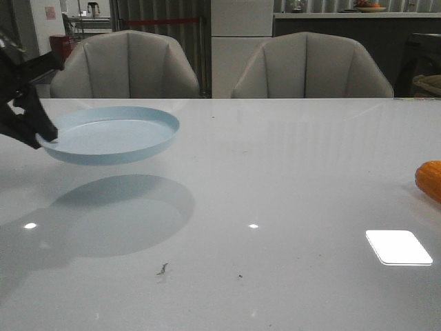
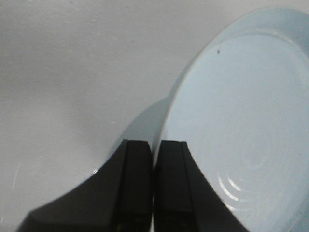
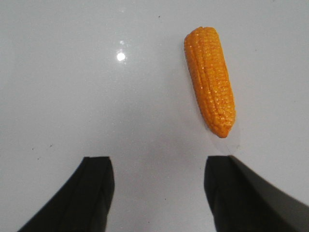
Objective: Place corn on plate with both arms
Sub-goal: 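Carry the plate toward the table center and set it down with the left gripper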
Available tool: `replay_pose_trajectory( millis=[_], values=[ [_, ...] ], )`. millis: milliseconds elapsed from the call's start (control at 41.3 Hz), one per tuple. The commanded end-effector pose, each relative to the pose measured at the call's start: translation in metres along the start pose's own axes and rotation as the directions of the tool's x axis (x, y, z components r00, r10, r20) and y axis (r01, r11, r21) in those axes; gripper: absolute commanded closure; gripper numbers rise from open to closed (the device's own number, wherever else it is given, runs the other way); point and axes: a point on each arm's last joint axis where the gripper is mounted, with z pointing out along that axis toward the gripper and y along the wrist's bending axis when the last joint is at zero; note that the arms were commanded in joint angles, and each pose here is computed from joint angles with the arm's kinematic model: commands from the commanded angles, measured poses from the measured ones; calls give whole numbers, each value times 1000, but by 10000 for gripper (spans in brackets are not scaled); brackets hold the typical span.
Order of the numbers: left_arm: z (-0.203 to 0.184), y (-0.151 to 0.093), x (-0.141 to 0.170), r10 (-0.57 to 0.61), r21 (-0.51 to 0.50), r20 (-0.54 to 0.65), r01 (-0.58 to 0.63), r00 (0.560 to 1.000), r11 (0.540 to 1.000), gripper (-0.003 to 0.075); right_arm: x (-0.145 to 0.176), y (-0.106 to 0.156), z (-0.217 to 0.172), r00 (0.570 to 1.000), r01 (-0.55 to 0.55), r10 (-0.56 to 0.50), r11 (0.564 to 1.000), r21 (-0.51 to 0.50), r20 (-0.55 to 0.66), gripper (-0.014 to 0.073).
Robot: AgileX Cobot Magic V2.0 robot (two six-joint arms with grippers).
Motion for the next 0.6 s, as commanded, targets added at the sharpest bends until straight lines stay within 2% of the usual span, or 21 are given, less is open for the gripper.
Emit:
replay_pose_trajectory(
  millis=[0, 194, 315, 581],
  values=[
    [-14, -37, -1, 27, 82, 85, -34, 996, 996, 627, -15, 1, -7, 995, -8, 8, 1000, -4, 99, 76],
    [1, -79, 19, 123, 119, 105, -135, 987, 984, 627, -15, 2, -7, 995, -21, 22, 1000, -14, 100, 76],
    [9, -95, 30, 161, 134, 102, -174, 982, 976, 627, -15, 2, -7, 995, -24, 25, 1000, -16, 100, 76],
    [39, -102, 49, 197, 128, 5, -196, 980, 972, 627, -15, 2, -7, 995, -24, 26, 1000, -17, 100, 76]
  ],
)
